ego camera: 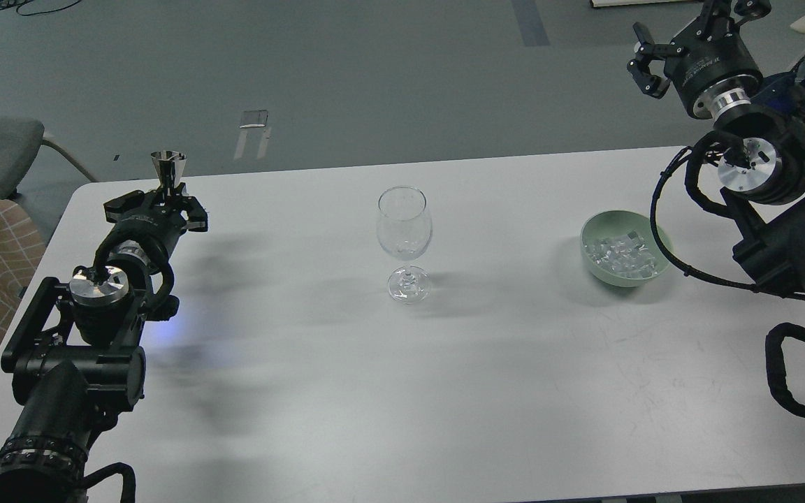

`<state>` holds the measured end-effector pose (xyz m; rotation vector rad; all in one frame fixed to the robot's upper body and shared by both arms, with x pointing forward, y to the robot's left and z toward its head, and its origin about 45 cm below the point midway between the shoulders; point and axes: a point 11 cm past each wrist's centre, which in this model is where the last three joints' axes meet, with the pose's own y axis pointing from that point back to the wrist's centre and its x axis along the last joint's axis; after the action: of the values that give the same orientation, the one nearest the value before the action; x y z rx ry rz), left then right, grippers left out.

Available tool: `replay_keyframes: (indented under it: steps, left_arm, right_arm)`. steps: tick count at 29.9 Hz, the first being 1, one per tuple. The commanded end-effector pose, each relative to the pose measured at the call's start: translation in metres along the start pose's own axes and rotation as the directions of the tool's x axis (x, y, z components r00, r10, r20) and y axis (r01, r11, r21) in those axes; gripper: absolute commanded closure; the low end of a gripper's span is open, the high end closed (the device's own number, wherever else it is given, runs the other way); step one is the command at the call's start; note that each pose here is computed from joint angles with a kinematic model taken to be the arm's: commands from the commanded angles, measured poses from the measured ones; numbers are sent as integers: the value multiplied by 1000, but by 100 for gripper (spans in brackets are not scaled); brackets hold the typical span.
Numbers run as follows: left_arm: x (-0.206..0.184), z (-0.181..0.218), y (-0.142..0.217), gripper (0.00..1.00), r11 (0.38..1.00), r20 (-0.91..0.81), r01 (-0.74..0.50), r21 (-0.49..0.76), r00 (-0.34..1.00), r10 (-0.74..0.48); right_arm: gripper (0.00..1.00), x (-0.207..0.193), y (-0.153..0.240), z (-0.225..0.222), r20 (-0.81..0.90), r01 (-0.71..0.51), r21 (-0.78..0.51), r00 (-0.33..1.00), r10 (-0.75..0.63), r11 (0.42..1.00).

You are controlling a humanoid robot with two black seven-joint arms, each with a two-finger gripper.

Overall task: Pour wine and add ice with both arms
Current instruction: 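Lift the jigger with the left gripper and raise it upright, then carry the jigger with the left gripper over the wine glass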

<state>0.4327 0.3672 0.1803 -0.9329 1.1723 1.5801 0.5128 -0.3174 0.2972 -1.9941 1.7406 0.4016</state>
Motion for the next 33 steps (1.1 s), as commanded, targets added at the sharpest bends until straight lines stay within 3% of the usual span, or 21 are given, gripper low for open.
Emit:
replay_keyframes:
  steps: [1, 16, 20, 33]
  left_arm:
    - [-16, 8, 3, 84, 999, 14, 53, -13, 999, -52]
    - [-90, 13, 23, 91, 957, 20, 287, -30, 958, -287]
    - [-93, 10, 32, 100, 949, 21, 315, -21, 949, -315]
    - [-92, -11, 61, 100, 939, 21, 343, 24, 939, -343]
  right_arm:
    - [0, 0, 1, 0, -2, 1, -1, 1000, -1, 1000]
    - [0, -1, 0, 1, 0, 5, -1, 1000, -5, 1000]
    - [0, -1, 0, 1, 0, 5, -1, 1000, -5, 1000]
    - [0, 0, 1, 1, 0, 2, -2, 1000, -2, 1000]
